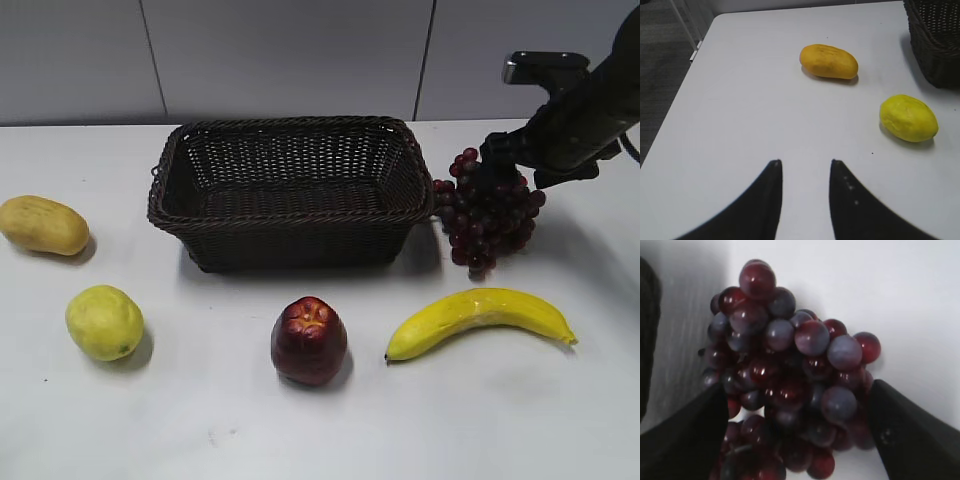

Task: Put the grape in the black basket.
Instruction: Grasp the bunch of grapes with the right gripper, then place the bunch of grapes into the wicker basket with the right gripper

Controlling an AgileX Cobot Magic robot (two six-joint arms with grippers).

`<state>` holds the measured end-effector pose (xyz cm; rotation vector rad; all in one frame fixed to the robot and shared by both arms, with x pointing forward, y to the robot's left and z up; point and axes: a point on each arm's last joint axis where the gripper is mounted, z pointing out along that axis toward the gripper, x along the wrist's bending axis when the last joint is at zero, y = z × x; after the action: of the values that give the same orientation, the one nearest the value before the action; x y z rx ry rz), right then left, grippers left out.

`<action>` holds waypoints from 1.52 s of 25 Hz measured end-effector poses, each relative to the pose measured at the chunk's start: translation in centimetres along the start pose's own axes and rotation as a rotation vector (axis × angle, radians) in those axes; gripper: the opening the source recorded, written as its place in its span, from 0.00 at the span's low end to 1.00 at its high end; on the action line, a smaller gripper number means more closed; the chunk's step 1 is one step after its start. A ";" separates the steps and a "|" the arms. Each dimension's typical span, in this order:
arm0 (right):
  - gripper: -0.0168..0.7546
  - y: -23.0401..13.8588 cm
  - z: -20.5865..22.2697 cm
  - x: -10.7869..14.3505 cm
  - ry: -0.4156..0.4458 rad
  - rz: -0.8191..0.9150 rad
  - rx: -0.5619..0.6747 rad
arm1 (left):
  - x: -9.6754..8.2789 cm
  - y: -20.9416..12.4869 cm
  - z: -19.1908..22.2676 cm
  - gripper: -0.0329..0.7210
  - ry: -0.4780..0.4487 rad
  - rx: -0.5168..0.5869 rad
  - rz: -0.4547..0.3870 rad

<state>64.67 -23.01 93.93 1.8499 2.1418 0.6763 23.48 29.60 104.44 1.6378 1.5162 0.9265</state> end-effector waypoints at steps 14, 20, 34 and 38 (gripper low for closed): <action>0.86 1.0 6.1 -0.7 0.002 -0.011 0.058 | 0.0 0.0 0.0 0.36 0.000 0.000 0.000; 0.60 1.1 6.3 -0.7 0.004 -0.009 0.060 | 0.0 0.0 0.0 0.36 0.000 0.000 0.000; 0.36 2.4 3.7 -0.1 0.021 -0.030 0.057 | 0.0 0.0 0.0 0.36 0.000 0.000 0.000; 0.33 4.4 -1.4 0.7 0.025 -0.048 -0.052 | 0.0 0.0 0.0 0.36 0.000 0.000 0.000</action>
<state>67.79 -22.13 97.34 1.7669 2.1558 0.7414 23.48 29.60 104.44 1.6378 1.5162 0.9265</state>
